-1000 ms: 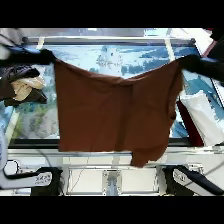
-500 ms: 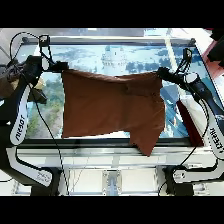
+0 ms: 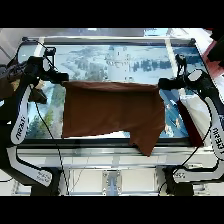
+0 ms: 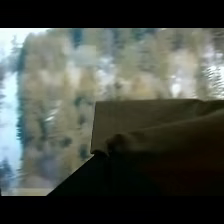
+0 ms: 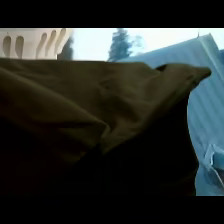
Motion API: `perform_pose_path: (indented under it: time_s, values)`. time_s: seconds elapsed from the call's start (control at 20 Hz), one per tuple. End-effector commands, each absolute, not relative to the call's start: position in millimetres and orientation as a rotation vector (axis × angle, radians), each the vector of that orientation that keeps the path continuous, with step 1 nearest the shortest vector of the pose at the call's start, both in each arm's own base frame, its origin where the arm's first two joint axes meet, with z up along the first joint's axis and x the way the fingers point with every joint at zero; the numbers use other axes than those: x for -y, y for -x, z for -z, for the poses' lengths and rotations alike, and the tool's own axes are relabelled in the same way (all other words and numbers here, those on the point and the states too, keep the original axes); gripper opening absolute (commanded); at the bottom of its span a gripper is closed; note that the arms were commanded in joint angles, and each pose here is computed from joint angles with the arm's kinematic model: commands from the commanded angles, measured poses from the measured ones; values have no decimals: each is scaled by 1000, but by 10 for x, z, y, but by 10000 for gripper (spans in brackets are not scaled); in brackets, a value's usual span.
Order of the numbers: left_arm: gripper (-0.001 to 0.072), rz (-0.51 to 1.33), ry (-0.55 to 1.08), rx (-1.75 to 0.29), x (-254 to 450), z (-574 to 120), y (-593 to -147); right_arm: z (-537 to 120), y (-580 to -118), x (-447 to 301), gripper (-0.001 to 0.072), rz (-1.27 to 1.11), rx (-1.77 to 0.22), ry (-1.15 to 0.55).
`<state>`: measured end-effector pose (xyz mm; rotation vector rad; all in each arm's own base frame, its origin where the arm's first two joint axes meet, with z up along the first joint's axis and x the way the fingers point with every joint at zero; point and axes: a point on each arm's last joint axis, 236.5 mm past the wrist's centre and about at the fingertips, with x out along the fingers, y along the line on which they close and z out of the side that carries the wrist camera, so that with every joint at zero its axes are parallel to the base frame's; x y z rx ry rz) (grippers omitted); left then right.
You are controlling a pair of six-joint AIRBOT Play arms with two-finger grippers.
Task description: Fold the shirts.
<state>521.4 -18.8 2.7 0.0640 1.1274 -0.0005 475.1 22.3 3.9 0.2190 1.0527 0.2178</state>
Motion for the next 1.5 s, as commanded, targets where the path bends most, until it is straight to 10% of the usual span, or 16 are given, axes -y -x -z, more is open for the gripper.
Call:
perform_pose_path:
  time_s: [0.0, 0.85, 0.9, 1.0, 1.05, 1.45]
  values:
    - [9, 86, 7, -1201, 434, 242, -5039, 321, -4439, -189, 33, -206, -1176, -201]
    - [11, 51, -47, -1314, 289, 791, -4766, 946, -4119, -86, 42, -121, -1253, -219]
    - [42, 50, -50, -1320, 283, 777, -4757, 936, -4102, -99, 120, -115, -1261, -239]
    - [412, 38, -75, -1317, 226, 643, -4781, 841, -4029, -124, 386, -134, -1299, -242]
    - [487, 32, -84, -1302, 206, 499, -4813, 740, -4003, -112, 392, -143, -1308, -220]
    - [482, -35, -106, -1005, -95, -1118, -4360, -517, -3265, 501, 482, 36, -1218, -23]
